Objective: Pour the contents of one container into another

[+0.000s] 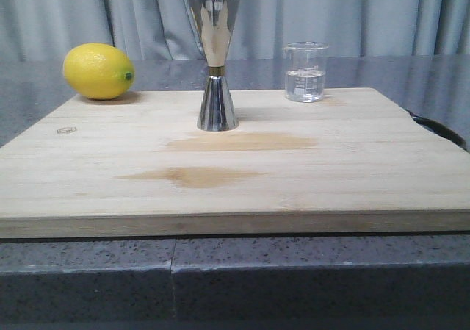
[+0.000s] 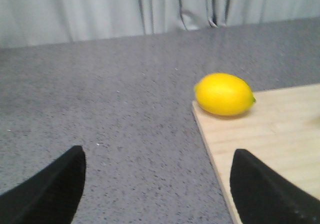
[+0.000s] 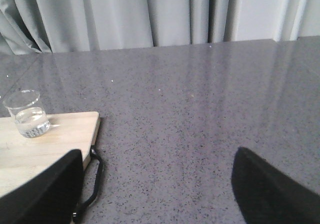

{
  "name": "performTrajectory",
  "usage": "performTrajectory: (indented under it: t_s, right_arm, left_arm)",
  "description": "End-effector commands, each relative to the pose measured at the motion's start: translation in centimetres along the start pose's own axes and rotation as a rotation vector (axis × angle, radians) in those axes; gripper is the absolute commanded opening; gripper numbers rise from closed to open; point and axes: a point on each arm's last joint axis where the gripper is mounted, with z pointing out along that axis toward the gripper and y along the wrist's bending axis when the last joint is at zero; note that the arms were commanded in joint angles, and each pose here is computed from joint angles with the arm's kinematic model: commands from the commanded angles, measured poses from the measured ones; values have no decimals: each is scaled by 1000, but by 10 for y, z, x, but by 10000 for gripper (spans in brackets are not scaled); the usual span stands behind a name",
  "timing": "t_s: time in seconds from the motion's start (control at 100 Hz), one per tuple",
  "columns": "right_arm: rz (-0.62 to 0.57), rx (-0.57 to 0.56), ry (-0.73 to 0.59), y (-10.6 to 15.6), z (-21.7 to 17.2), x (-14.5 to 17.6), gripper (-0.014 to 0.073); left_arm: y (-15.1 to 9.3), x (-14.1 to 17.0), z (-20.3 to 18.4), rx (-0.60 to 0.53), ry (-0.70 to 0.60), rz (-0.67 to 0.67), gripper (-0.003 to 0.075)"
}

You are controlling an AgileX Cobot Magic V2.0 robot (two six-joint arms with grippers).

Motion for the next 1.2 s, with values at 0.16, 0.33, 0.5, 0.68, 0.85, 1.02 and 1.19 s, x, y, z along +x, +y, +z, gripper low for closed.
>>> performTrajectory:
  t_s: [0.16, 0.33, 0.5, 0.68, 0.85, 1.02, 1.19]
  right_arm:
    - [-13, 4, -23, 0, 7, -16, 531]
    - [-13, 4, -23, 0, 8, -16, 531]
    - [-13, 4, -23, 0, 8, -16, 531]
    - [-13, 4, -23, 0, 8, -16, 531]
    - [-13, 4, -23, 0, 8, -16, 531]
    - [-13, 4, -23, 0, 8, -16, 531]
    - [-13, 4, -23, 0, 8, -16, 531]
  left_arm:
    - [-30, -21, 36, 340, 10, 73, 555]
    - [-57, -21, 61, 565, 2, 173, 555]
    - [-73, -13, 93, 667, 48, 210, 555]
    - [-72, -3, 124, 712, 115, 183, 555]
    - [-63, -2, 142, 828, 93, 159, 555]
    - [-62, 4, 159, 941, 3, 170, 555]
    - [-67, 9, 175, 1043, -82, 138, 555]
